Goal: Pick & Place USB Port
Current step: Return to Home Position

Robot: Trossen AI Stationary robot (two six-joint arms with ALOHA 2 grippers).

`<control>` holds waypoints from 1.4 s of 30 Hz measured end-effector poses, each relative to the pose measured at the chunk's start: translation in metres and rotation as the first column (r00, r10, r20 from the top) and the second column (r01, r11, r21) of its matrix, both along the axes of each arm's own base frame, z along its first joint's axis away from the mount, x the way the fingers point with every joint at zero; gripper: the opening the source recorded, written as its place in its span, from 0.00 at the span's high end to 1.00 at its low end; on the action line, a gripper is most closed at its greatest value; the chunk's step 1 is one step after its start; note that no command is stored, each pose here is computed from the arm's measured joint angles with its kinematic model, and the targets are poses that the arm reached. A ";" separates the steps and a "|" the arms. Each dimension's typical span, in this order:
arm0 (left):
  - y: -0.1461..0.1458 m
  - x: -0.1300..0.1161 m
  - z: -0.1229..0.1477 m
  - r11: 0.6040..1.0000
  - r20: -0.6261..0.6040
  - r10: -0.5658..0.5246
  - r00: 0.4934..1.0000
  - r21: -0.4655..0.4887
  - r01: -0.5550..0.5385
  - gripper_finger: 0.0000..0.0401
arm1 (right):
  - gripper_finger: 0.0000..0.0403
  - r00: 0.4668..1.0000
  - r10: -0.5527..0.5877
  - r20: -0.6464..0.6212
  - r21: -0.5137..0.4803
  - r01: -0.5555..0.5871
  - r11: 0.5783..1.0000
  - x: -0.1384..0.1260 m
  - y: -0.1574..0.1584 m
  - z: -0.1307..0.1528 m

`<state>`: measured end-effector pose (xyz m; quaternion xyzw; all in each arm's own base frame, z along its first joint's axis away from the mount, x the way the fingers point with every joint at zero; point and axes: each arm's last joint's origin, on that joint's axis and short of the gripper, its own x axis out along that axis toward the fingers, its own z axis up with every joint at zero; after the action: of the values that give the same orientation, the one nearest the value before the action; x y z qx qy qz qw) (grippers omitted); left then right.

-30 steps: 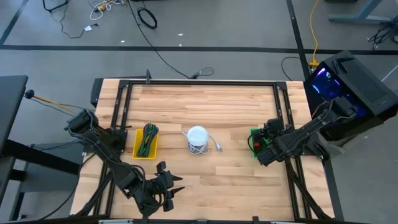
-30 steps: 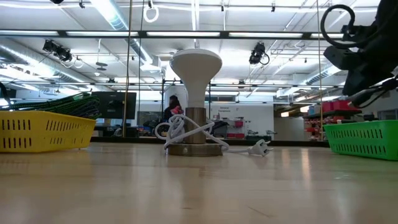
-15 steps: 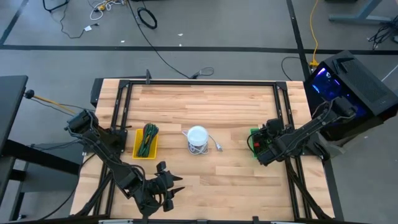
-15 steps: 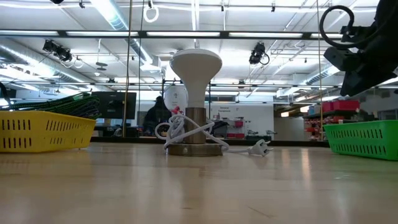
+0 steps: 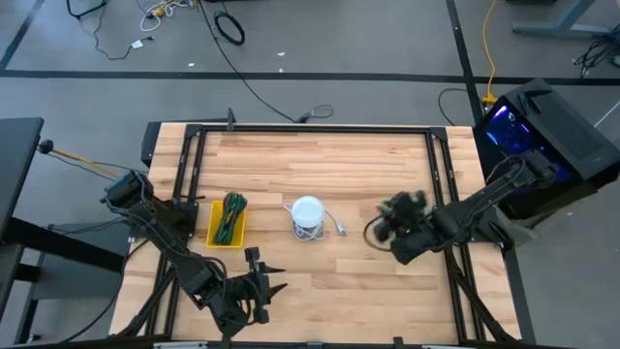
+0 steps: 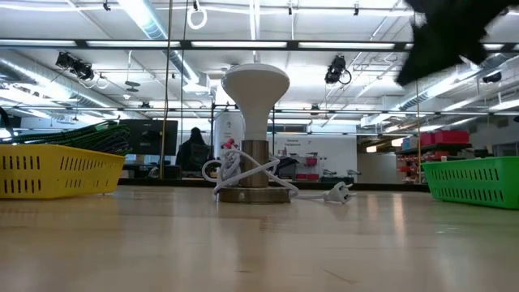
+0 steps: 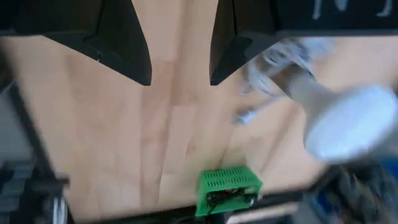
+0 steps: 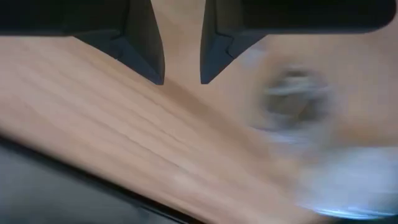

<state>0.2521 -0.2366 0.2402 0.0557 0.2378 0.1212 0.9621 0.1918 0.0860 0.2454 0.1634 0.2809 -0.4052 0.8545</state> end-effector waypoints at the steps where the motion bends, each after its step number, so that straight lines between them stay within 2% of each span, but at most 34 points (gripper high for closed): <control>1: 0.000 0.000 0.000 0.998 -0.012 -0.024 1.000 0.065 0.025 0.58 | 0.74 0.994 0.104 0.013 -0.028 -0.104 0.994 0.010 0.006 0.008; 3: 0.004 0.004 0.003 0.990 0.037 0.030 0.999 0.136 -0.034 0.58 | 0.74 0.943 0.326 0.068 -0.086 -0.320 0.943 0.031 0.017 0.023; 4: 0.009 0.008 0.005 0.985 0.078 0.084 0.993 0.147 -0.095 0.58 | 0.74 0.888 0.449 0.106 -0.108 -0.438 0.892 0.041 0.022 0.032; 6: 0.026 0.022 0.008 0.961 0.134 0.193 0.972 0.175 -0.215 0.58 | 0.75 0.717 0.653 0.244 -0.181 -0.628 0.757 0.057 0.030 0.051; 8: 0.043 0.034 0.010 0.937 0.166 0.275 0.947 0.175 -0.303 0.58 | 0.76 0.527 0.766 0.369 -0.281 -0.722 0.632 0.064 0.037 0.068; 9: 0.051 0.040 0.010 0.930 0.175 0.307 0.936 0.154 -0.334 0.58 | 0.77 0.450 0.791 0.414 -0.308 -0.749 0.587 0.064 0.039 0.073; 10: 0.057 0.044 0.010 0.932 0.171 0.323 0.931 0.115 -0.344 0.58 | 0.78 0.383 0.811 0.442 -0.322 -0.776 0.542 0.064 0.042 0.076; 12: 0.063 0.050 0.007 0.953 0.114 0.298 0.948 0.024 -0.302 0.58 | 0.80 0.303 0.847 0.437 -0.324 -0.825 0.463 0.061 0.048 0.076; 13: 0.066 0.052 0.004 0.959 0.076 0.281 0.957 0.018 -0.283 0.58 | 0.81 0.295 0.864 0.409 -0.318 -0.841 0.438 0.059 0.051 0.073; 14: 0.071 0.053 0.002 0.963 0.040 0.268 0.963 0.023 -0.269 0.58 | 0.82 0.309 0.876 0.369 -0.309 -0.848 0.430 0.058 0.052 0.069; 15: 0.075 0.055 0.001 0.966 0.013 0.258 0.966 0.028 -0.259 0.58 | 0.83 0.347 0.883 0.317 -0.291 -0.850 0.439 0.057 0.052 0.064; 17: 0.083 0.060 0.002 0.964 -0.005 0.245 0.970 0.108 -0.243 0.58 | 0.85 0.452 0.859 0.240 -0.238 -0.830 0.504 0.054 0.050 0.053; 19: 0.086 0.066 0.010 0.964 0.022 0.212 0.977 0.157 -0.213 0.58 | 0.87 0.517 0.825 0.227 -0.221 -0.798 0.561 0.054 0.048 0.049; 20: 0.088 0.067 0.016 0.968 0.032 0.182 0.983 0.170 -0.185 0.58 | 0.88 0.525 0.824 0.214 -0.238 -0.790 0.565 0.054 0.048 0.050; 23: 0.092 0.064 0.032 0.971 0.030 0.106 0.994 0.212 -0.110 0.58 | 0.89 0.521 0.842 0.143 -0.279 -0.795 0.539 0.053 0.048 0.049; 25: 0.097 0.061 0.041 0.976 0.031 0.068 0.997 0.205 -0.073 0.58 | 0.90 0.553 0.831 0.058 -0.297 -0.785 0.544 0.052 0.044 0.044; 26: 0.099 0.060 0.045 0.975 0.034 0.062 0.997 0.213 -0.068 0.58 | 0.90 0.601 0.799 0.015 -0.308 -0.757 0.576 0.051 0.041 0.042; 28: 0.104 0.055 0.055 0.967 0.046 0.066 0.997 0.245 -0.075 0.58 | 0.90 0.709 0.705 -0.017 -0.324 -0.671 0.667 0.051 0.034 0.039; 29: 0.107 0.053 0.060 0.964 0.056 0.072 0.996 0.252 -0.083 0.58 | 0.89 0.729 0.684 -0.013 -0.335 -0.648 0.684 0.051 0.033 0.039; 31: 0.116 0.048 0.071 0.965 0.072 0.068 0.995 0.249 -0.084 0.58 | 0.88 0.721 0.693 0.006 -0.357 -0.646 0.675 0.054 0.031 0.043; 33: 0.126 0.042 0.081 0.969 0.069 0.052 0.996 0.237 -0.067 0.58 | 0.87 0.666 0.746 0.005 -0.373 -0.691 0.619 0.054 0.030 0.048; 35: 0.137 0.038 0.089 0.974 0.082 0.052 0.995 0.214 -0.068 0.58 | 0.86 0.631 0.775 0.022 -0.373 -0.714 0.592 0.052 0.026 0.054; 38: 0.146 0.028 0.096 0.973 0.061 0.060 0.996 0.219 -0.072 0.58 | 0.85 0.642 0.766 0.036 -0.388 -0.697 0.603 0.042 0.014 0.052; 42: 0.159 0.005 0.095 0.974 0.071 0.106 0.992 0.193 -0.118 0.58 | 0.85 0.645 0.753 0.131 -0.417 -0.653 0.632 0.014 -0.005 0.030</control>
<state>0.2570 -0.0780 0.3355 0.1333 0.1983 0.1997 0.9503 0.2060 0.0805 0.2758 -0.0490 0.1201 -0.0472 0.9904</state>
